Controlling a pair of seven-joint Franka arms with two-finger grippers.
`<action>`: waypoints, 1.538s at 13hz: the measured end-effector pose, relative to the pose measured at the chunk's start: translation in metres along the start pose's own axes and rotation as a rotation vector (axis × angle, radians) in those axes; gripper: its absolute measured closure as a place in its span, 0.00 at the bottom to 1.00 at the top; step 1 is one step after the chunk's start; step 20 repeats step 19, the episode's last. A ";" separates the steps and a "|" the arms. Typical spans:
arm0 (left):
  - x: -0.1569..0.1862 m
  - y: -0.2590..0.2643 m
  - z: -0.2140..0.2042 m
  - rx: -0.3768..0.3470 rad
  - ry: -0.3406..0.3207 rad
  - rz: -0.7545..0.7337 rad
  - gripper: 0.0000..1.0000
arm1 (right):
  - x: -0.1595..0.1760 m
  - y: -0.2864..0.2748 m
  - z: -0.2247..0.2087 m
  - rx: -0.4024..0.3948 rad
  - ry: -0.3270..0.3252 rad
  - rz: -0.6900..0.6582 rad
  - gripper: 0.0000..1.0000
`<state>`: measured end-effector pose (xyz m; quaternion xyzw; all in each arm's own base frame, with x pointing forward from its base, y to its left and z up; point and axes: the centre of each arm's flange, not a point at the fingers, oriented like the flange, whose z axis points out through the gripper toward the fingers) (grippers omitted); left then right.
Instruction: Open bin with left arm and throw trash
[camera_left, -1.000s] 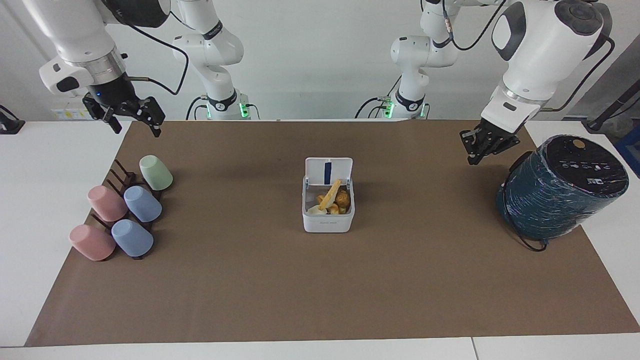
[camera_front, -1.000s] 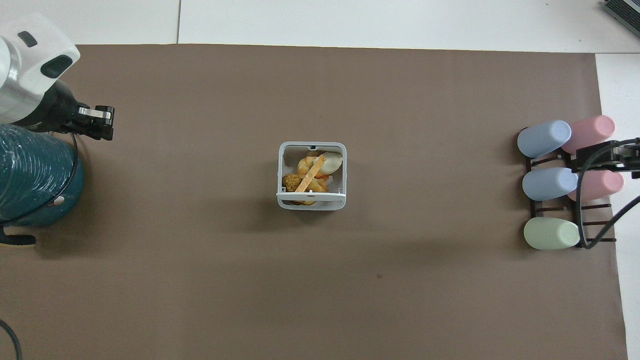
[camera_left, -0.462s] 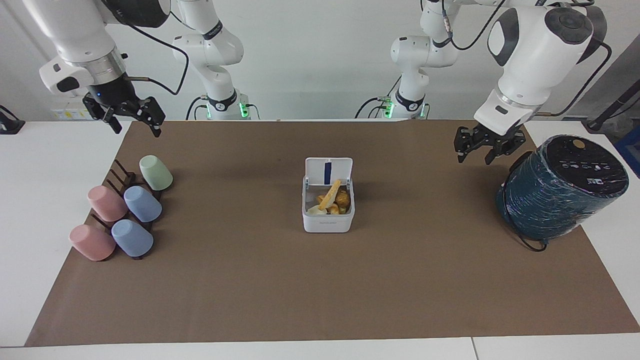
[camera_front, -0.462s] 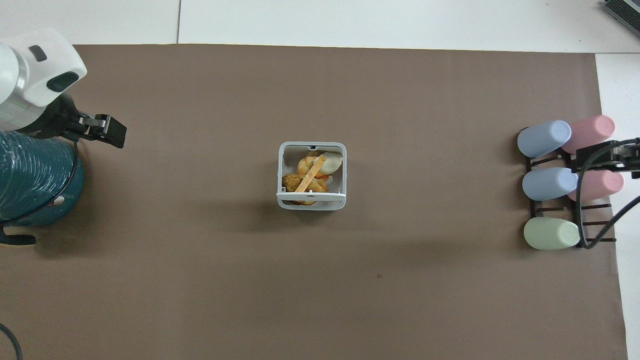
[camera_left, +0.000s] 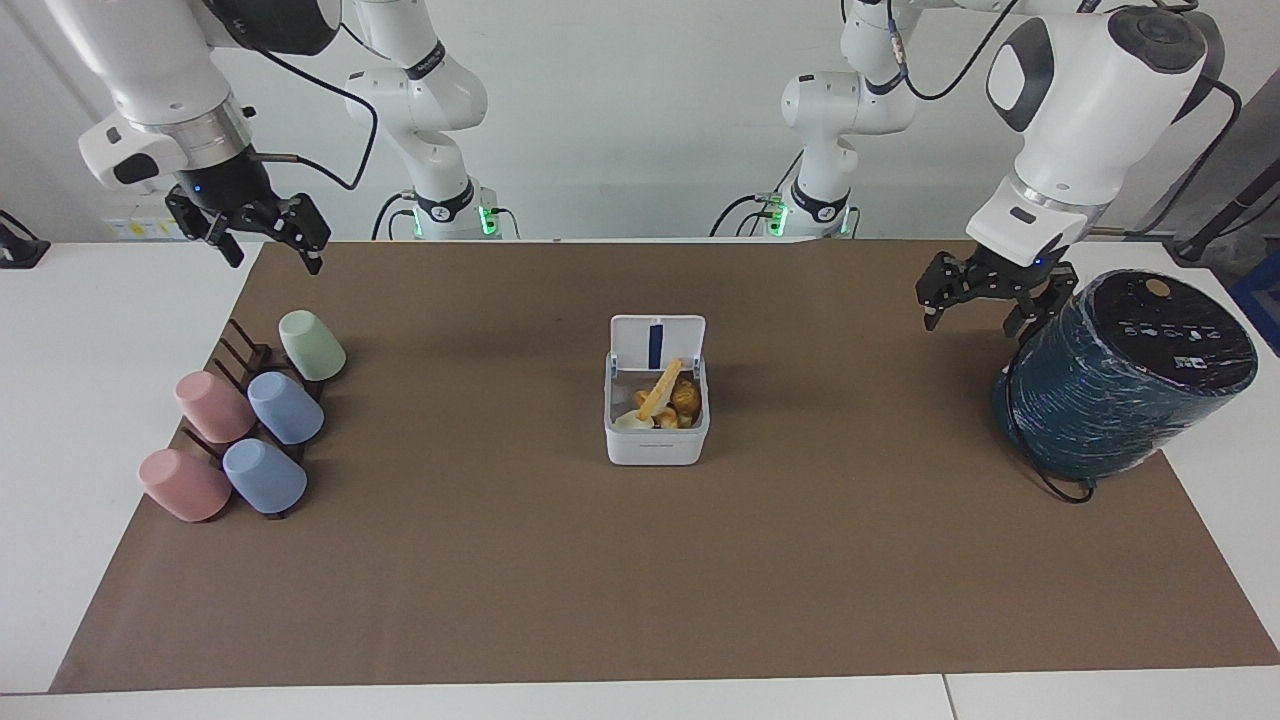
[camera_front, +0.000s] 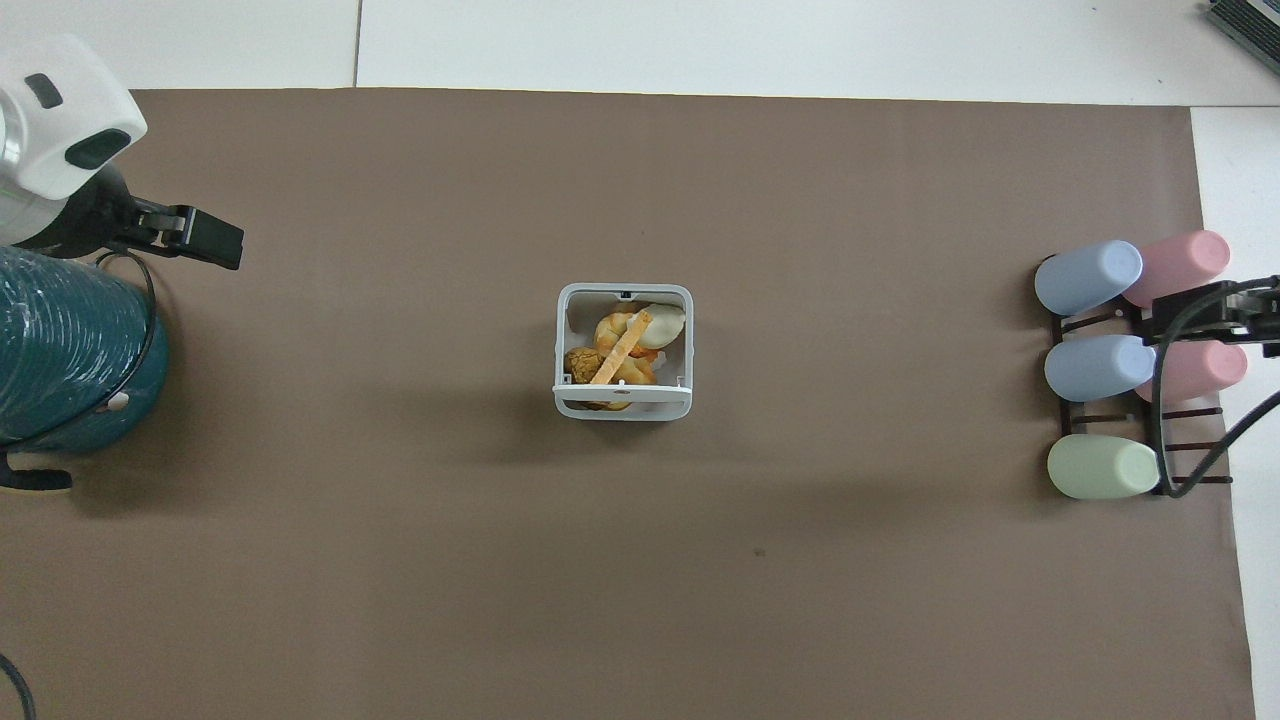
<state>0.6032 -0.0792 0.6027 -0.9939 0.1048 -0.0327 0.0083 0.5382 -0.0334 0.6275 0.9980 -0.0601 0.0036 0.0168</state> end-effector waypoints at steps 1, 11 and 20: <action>0.000 -0.002 0.000 0.000 0.002 -0.015 0.00 | 0.000 0.000 0.000 0.000 0.000 0.000 0.00; 0.000 -0.004 0.001 0.000 0.002 -0.084 0.00 | 0.000 0.000 0.000 0.000 0.000 0.000 0.00; 0.000 -0.001 0.001 -0.001 0.002 -0.081 0.00 | 0.000 0.000 0.000 0.000 0.000 0.000 0.00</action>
